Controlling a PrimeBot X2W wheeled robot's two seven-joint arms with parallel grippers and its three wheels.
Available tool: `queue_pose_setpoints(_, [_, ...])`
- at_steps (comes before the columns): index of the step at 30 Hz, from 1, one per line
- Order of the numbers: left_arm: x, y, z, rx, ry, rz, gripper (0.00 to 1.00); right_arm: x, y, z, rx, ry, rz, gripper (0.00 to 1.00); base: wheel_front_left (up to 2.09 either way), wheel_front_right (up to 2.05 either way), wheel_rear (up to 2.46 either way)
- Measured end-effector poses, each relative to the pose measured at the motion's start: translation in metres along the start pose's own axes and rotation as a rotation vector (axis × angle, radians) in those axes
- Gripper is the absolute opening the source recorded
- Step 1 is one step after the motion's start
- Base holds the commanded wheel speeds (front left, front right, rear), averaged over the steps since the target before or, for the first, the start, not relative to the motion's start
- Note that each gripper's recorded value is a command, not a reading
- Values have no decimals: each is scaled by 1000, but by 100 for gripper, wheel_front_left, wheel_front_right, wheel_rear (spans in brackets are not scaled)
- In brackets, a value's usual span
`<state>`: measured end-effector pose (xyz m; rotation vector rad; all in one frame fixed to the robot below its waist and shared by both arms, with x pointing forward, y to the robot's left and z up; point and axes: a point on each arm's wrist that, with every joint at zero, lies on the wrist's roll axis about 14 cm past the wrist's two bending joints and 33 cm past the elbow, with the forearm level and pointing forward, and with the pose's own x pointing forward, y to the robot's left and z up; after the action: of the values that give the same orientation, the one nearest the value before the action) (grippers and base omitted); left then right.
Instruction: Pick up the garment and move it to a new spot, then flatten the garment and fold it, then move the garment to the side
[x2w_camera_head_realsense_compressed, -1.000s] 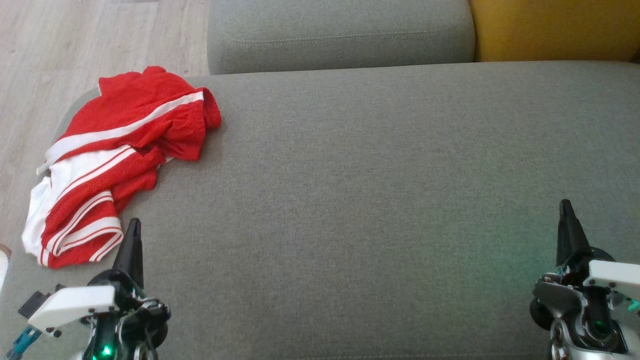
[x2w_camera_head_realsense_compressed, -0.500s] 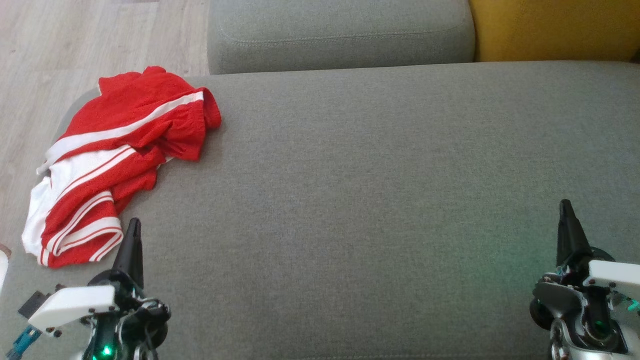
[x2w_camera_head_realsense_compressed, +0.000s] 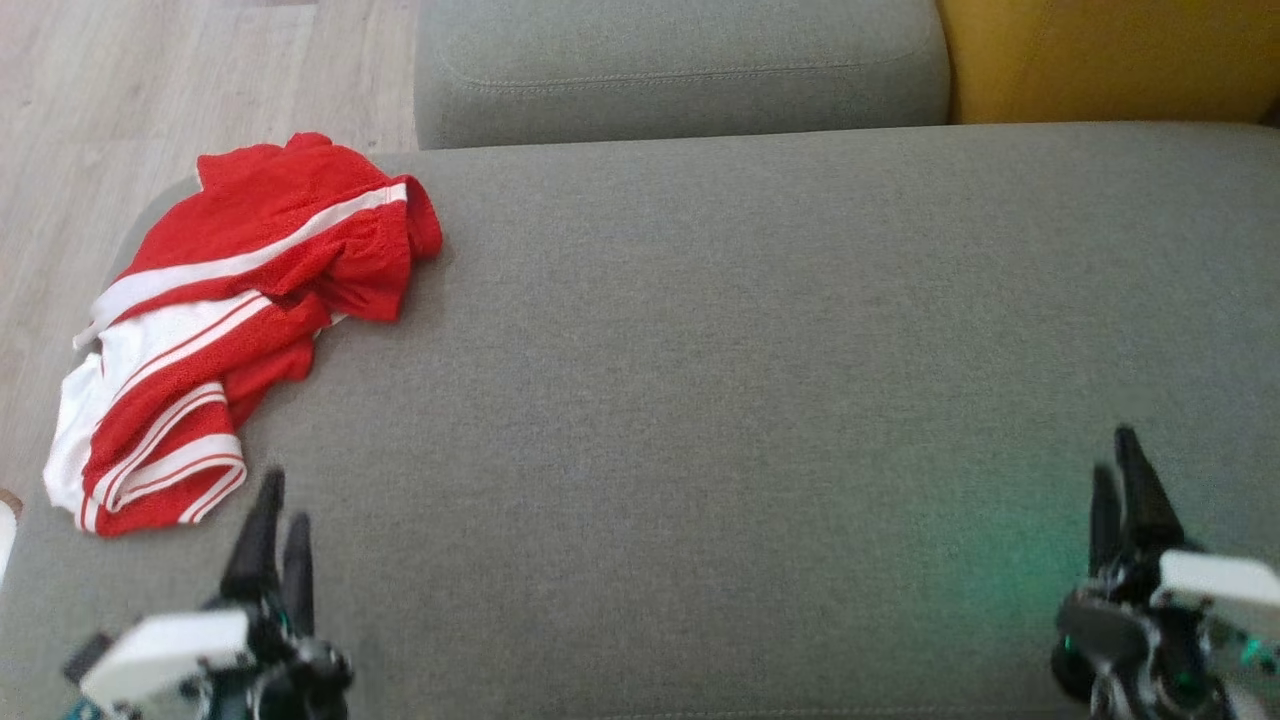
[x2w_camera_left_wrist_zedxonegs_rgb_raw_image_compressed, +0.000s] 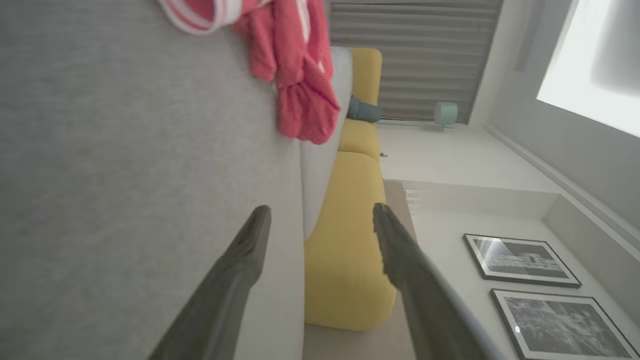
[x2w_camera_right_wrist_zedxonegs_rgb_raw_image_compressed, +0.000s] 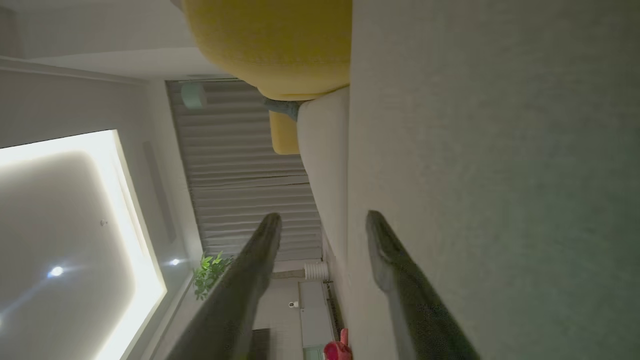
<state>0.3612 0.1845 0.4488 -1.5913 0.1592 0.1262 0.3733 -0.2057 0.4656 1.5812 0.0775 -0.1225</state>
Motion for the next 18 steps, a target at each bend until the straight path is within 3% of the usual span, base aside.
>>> queue_pose_setpoints(4, [-14,29,0,-9,-6,82,100,-14,-28,0,5,-3,-78,100,0,0,0])
queue_pose_setpoints(18, [-10,16,-5,52,-11,53,100,-11,-19,-3,-52,-13,-54,100,0,0,0])
